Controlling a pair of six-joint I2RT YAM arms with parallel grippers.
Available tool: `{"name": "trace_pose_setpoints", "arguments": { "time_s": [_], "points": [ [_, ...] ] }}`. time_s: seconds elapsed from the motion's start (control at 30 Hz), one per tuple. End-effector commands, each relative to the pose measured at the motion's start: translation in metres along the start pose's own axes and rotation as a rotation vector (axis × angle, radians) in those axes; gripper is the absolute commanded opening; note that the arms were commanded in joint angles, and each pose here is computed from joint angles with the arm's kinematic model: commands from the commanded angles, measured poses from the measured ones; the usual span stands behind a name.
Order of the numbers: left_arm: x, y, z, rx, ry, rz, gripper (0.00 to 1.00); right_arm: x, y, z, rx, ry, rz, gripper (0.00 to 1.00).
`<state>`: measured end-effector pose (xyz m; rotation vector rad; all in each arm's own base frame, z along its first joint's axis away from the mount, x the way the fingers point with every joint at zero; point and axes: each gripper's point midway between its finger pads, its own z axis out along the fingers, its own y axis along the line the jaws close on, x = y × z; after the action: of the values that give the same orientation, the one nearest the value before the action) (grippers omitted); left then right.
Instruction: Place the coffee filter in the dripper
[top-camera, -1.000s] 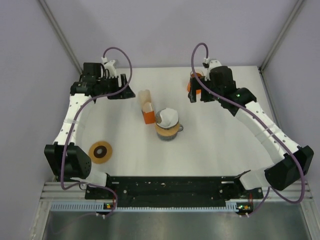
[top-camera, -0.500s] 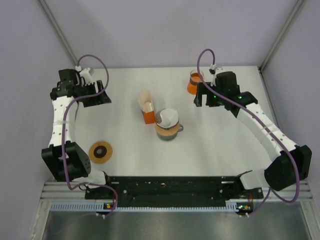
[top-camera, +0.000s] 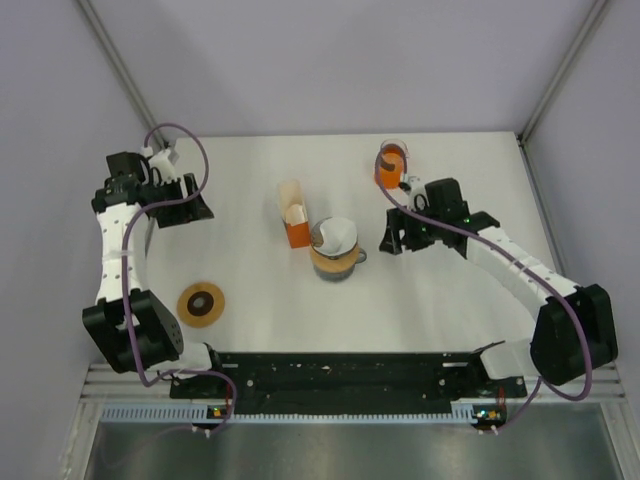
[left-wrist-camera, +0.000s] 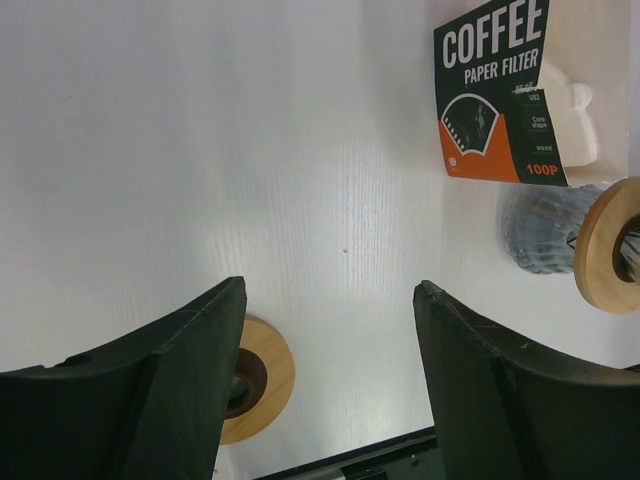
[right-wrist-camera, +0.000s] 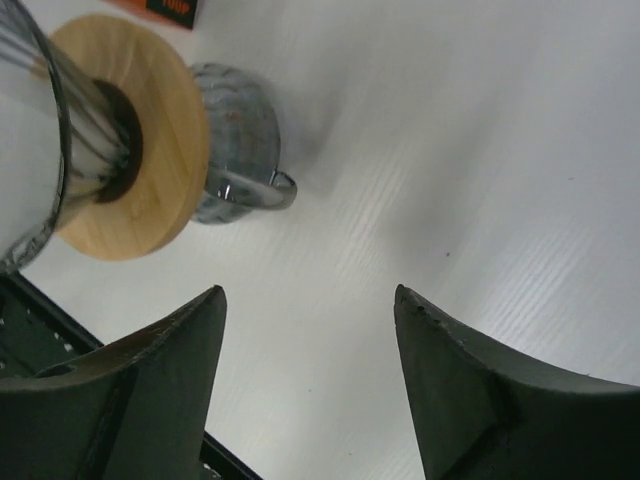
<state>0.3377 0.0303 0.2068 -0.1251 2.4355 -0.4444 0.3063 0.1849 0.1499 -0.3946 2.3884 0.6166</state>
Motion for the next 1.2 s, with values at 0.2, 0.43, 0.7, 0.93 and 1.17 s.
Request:
{"name": "trace_pose_setpoints", "arguments": {
  "time_s": [0.2,0.43,0.7,0.93,1.17],
  "points": [
    [-0.012,-0.017,-0.011,0.076,-0.063,0.066,0.73,0.028,0.025,0.026,-0.305,-0.163,-0.297,0.74],
    [-0.014,-0.018,-0.016,0.072,-0.088,0.091,0.73,0.031,0.028,0.055,-0.391,-0.205,-0.326,0.78],
    [-0.018,-0.020,-0.016,0.077,-0.096,0.094,0.73,0.027,0.039,0.068,-0.472,-0.239,-0.376,0.68],
    [-0.017,-0.022,-0.015,0.093,-0.092,0.090,0.73,0.034,0.037,0.090,-0.433,-0.173,-0.399,0.64],
    [-0.016,-0.022,-0.017,0.094,-0.095,0.094,0.73,0.036,0.043,0.095,-0.467,-0.173,-0.405,0.51]
  ]
}}
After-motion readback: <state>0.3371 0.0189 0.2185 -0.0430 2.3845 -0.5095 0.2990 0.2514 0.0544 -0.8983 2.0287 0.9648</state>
